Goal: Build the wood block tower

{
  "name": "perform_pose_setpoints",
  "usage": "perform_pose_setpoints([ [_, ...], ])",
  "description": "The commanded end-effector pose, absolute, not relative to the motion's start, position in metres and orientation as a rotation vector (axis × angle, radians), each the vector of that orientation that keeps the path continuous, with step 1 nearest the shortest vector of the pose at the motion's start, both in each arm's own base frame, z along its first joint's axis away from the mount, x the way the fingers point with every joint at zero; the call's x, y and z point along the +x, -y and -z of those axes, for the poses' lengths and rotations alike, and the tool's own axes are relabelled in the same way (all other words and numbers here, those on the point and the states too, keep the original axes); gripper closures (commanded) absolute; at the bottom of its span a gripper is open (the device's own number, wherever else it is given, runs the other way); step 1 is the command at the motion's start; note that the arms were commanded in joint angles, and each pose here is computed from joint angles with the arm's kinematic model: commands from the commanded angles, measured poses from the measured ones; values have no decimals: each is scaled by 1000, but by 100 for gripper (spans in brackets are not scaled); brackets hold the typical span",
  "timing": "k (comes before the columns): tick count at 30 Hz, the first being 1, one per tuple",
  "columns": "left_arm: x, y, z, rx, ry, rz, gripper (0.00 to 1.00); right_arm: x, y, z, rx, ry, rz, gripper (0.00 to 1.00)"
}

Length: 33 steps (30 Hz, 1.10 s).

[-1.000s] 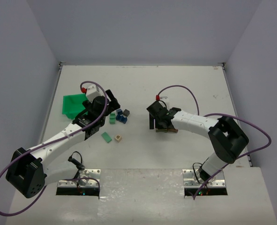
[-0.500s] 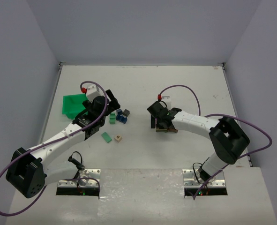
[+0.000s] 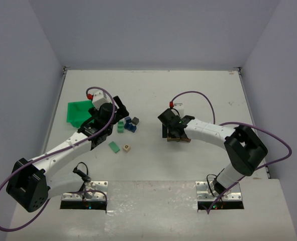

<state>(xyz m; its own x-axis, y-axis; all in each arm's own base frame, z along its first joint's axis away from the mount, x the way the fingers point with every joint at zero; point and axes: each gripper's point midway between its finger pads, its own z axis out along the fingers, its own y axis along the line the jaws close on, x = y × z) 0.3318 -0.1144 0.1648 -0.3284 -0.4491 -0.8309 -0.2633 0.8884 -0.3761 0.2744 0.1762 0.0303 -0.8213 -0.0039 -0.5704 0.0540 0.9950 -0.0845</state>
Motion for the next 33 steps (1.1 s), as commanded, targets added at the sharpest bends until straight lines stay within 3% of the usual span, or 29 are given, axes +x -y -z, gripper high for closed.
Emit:
perform_pose_setpoints([
  [1,336,121,-179,-510,-1891,246,0,282,-175,-39,82,-2492,132,18],
  [33,335,123,-178,-506,-1893,262,0,267,-199,-47,197,-2552,-90,16],
])
